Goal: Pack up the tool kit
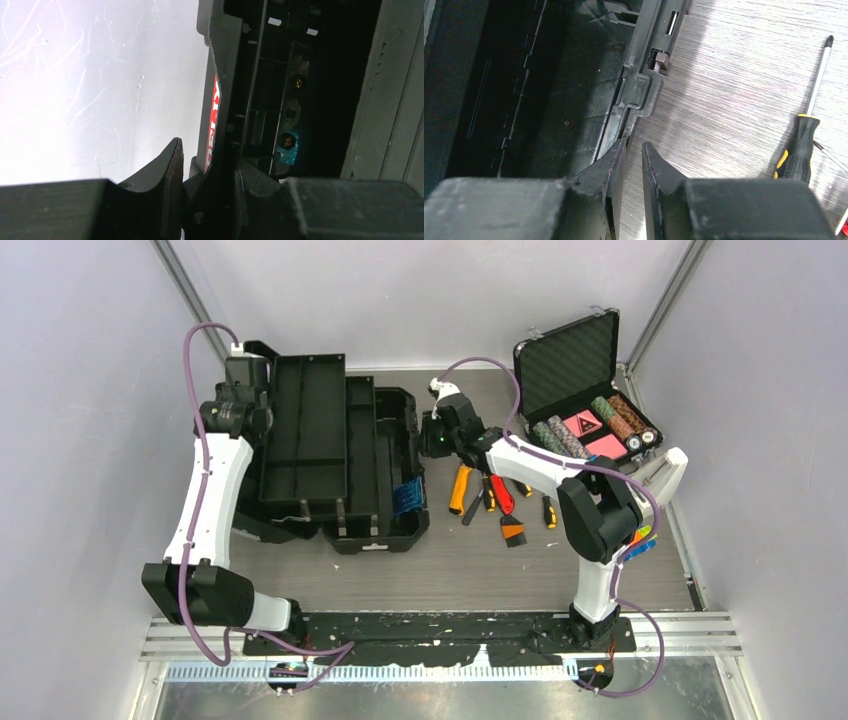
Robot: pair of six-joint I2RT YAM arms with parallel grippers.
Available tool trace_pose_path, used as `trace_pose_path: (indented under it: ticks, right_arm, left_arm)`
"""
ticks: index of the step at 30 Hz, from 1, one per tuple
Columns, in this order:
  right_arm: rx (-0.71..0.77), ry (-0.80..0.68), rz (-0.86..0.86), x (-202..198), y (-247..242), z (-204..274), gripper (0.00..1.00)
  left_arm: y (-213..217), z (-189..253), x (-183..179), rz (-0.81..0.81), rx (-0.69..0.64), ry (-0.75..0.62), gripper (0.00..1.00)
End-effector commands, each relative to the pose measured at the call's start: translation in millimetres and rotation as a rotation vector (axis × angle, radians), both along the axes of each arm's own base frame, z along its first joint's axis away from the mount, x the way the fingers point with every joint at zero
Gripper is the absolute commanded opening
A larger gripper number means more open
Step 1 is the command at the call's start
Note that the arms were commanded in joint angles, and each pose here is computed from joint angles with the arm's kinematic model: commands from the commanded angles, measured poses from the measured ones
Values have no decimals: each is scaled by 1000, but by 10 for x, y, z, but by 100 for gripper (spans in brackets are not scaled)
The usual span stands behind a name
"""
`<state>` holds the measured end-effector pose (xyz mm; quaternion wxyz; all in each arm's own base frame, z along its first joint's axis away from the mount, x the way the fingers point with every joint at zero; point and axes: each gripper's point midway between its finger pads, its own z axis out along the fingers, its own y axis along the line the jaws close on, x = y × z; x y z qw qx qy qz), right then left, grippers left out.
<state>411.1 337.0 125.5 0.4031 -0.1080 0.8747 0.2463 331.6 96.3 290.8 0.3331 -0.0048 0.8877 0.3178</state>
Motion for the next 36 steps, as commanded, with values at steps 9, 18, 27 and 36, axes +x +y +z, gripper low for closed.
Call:
trace_pose_path:
  ticks: [9, 18, 27, 36]
  right_arm:
    - [65, 25, 45, -110, -59, 63, 35]
    - [7, -92, -19, -218, -486, 390, 53]
    - [27, -187, 35, -460, -613, 555, 61]
    - [73, -294, 193, -749, -469, 696, 63]
  left_arm:
    - [-102, 1177, 575, 26, -298, -596, 0]
    - [-541, 1259, 555, -96, -541, -644, 0]
    - [-565, 1296, 690, -93, -575, -675, 0]
    - [-687, 1142, 1005, -84, -701, -671, 0]
